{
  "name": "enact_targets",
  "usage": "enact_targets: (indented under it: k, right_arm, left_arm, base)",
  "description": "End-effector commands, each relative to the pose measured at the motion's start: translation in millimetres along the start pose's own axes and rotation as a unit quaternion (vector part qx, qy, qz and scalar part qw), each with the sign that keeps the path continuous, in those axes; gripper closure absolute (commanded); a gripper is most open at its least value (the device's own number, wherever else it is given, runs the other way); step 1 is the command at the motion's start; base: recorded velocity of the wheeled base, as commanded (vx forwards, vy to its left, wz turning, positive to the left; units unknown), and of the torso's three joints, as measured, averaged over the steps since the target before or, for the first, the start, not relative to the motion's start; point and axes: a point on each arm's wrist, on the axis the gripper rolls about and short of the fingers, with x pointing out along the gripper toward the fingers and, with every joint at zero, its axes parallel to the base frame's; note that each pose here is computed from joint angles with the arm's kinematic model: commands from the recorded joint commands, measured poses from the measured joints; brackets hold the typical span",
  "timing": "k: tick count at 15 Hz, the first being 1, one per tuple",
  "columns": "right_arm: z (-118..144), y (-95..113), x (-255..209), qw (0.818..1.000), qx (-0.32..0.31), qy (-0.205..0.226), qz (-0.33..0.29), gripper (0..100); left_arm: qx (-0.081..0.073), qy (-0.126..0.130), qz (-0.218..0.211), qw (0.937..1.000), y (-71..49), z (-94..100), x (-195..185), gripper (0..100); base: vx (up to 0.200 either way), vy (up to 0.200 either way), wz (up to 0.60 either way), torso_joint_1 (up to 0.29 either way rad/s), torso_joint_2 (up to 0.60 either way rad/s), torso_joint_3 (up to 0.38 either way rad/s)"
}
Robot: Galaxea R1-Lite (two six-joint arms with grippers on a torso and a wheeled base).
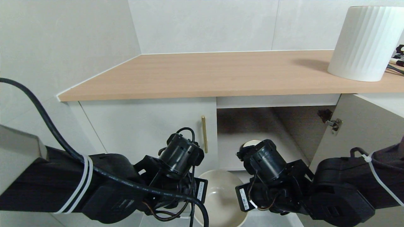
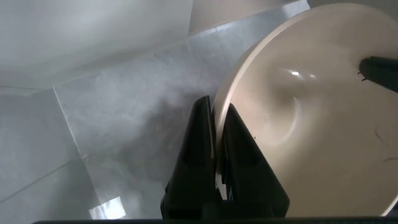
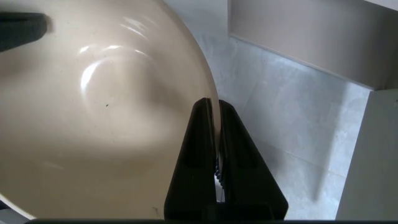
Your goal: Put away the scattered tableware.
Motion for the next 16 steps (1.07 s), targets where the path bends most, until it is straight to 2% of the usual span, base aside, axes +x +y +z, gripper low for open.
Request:
enact_targets:
  k: [1,12,13,16]
  right_arm:
    - [0.2,-2.0,-0.3,1.0,0.002,0.0,-0.002,100]
    - [2.4,-5.5,-0.1,1.0,0.007,-0.002,-0.005,100]
    - [2.4,-5.5,-0.1,1.0,0.007,-0.002,-0.005,100]
    - [2.6,-5.6,-0.6,1.0,0.007,-0.003,-0.005,100]
  left_arm:
    - [-0.002,-0.005,-0.001,1.0,-0.1,1.1,-1.7,100]
    - [-0.002,-0.007,0.004,1.0,0.2,0.9,-1.6,100]
    - [-0.002,-0.008,0.003,1.0,0.2,1.1,-2.1,0]
    - [-0.003,-0.012,0.001,0.9999,0.0,2.4,-4.1,0]
  base:
    - [0.0,0.0,0.0,0.0,0.0,0.0]
    - [0.0,0.0,0.0,0.0,0.0,0.0]
    - [0.0,0.0,0.0,0.0,0.0,0.0]
    - [0.0,0.0,0.0,0.0,0.0,0.0]
